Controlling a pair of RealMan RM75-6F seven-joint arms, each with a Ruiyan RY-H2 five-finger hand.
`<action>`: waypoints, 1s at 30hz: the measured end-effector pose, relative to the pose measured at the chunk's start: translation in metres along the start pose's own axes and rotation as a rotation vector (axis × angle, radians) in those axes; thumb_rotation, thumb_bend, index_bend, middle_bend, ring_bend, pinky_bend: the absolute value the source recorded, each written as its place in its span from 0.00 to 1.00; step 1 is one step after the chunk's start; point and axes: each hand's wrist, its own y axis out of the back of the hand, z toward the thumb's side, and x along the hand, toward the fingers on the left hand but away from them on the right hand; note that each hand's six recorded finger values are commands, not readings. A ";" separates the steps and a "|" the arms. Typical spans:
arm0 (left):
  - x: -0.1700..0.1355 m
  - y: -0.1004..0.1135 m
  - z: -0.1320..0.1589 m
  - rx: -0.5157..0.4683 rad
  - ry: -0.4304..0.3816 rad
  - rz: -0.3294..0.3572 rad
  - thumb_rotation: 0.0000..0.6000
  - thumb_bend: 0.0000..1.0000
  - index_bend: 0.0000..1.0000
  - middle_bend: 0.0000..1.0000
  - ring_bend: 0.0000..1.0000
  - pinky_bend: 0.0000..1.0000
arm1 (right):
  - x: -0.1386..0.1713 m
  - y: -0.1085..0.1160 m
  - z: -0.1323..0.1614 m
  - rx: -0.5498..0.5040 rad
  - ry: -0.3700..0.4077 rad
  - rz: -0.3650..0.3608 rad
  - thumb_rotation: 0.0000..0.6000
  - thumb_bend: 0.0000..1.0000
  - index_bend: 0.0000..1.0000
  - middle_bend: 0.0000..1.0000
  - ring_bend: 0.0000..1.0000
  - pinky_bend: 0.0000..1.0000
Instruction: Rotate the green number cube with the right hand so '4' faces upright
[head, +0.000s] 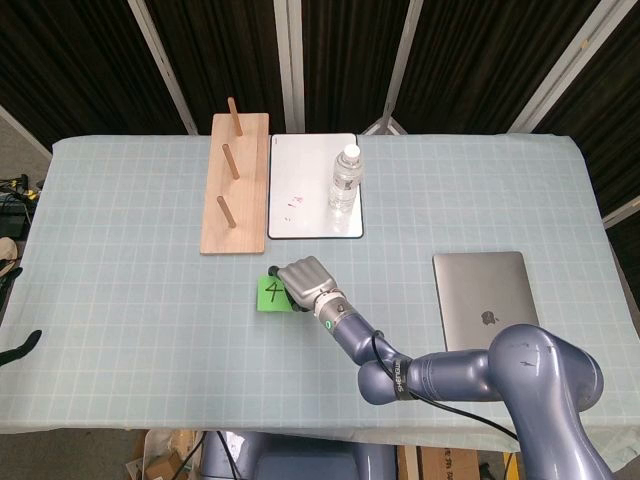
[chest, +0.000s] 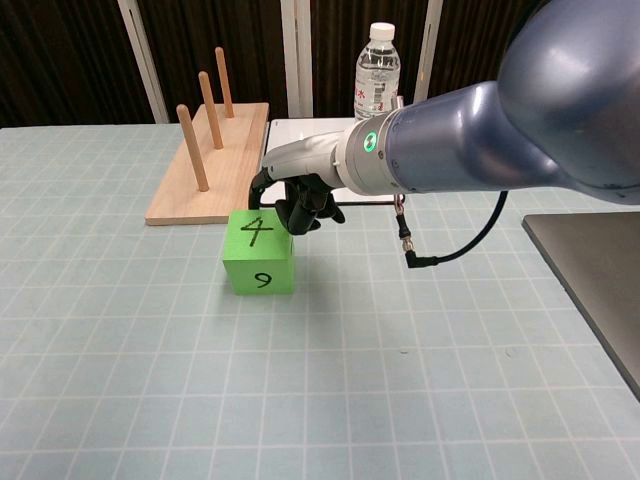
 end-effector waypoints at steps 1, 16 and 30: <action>0.000 0.000 0.000 0.000 0.000 0.000 1.00 0.31 0.12 0.00 0.00 0.00 | 0.000 0.000 0.000 0.000 -0.001 -0.002 1.00 0.87 0.23 0.84 0.81 0.67; 0.001 -0.001 0.000 0.001 0.003 -0.002 1.00 0.31 0.12 0.00 0.00 0.00 | 0.017 0.040 -0.024 -0.039 -0.091 -0.178 1.00 0.81 0.16 0.47 0.52 0.55; -0.002 -0.001 0.003 0.005 0.000 0.007 1.00 0.31 0.12 0.00 0.00 0.00 | 0.129 0.091 -0.162 -0.027 -0.434 -0.286 1.00 0.56 0.09 0.07 0.12 0.27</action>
